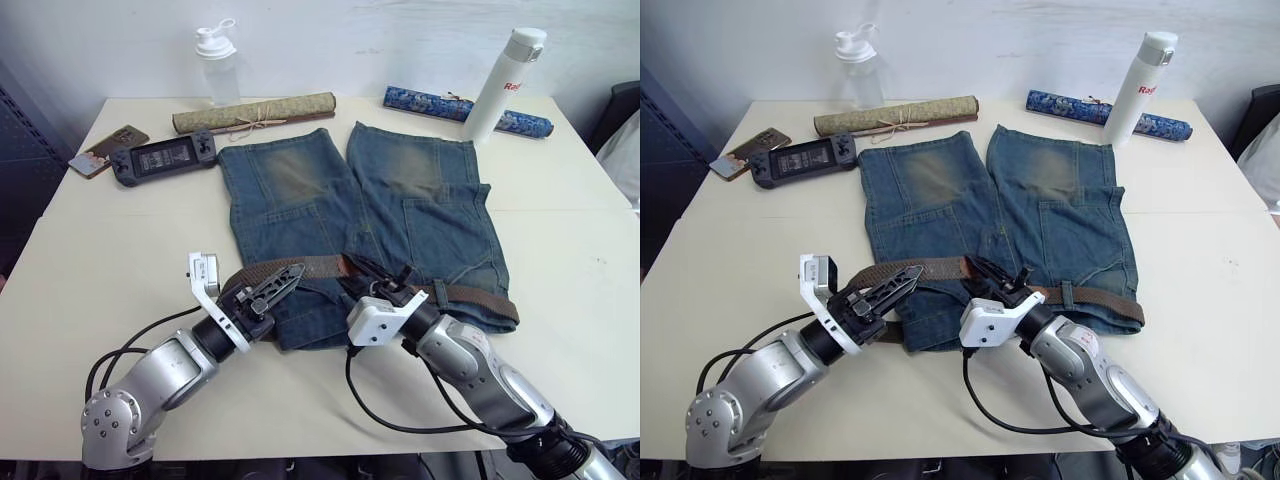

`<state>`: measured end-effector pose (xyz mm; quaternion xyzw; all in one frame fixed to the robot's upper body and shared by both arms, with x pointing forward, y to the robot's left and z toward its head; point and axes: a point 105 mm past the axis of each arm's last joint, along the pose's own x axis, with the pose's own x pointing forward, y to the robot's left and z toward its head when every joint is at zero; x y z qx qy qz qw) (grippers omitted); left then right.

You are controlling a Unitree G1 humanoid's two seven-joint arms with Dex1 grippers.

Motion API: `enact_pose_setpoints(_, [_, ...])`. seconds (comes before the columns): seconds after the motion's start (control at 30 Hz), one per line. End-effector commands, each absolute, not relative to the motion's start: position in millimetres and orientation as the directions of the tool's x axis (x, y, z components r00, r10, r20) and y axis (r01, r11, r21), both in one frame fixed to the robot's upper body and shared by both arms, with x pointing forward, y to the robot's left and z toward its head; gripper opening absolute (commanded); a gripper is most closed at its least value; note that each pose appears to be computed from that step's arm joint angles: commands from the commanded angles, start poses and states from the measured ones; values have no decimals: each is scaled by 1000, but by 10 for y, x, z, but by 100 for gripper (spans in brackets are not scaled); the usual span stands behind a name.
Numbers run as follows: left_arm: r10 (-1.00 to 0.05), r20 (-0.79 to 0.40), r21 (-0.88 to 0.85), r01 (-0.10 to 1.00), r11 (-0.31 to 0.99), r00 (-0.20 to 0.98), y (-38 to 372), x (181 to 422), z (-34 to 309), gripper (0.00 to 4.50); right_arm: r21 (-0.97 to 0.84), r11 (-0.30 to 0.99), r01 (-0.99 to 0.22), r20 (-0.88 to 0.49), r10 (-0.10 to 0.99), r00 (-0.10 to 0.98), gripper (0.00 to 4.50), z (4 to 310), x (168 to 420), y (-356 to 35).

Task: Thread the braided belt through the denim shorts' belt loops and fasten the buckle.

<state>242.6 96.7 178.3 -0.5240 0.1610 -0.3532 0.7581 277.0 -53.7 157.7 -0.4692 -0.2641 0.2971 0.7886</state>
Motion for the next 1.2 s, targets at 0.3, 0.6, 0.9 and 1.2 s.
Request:
enact_pose_setpoints(0.3, [-777,88,-856,446,261,624,984,2317,1803,94,-904,397,-159,203,727,656,0,1711,2716,-540])
enact_pose_setpoints(0.6, [-756,116,-889,406,209,644,879,2334,1802,244,-933,329,-144,169,758,630,0,1662,2759,-404])
enact_pose_setpoints(0.9, [-680,83,-949,267,170,729,839,2386,1712,244,-938,316,-139,163,759,630,0,1644,2772,-371])
enact_pose_setpoints(1.2, [-712,144,-893,401,206,687,1023,2169,1790,244,-935,330,-129,155,708,689,0,1629,2887,-475])
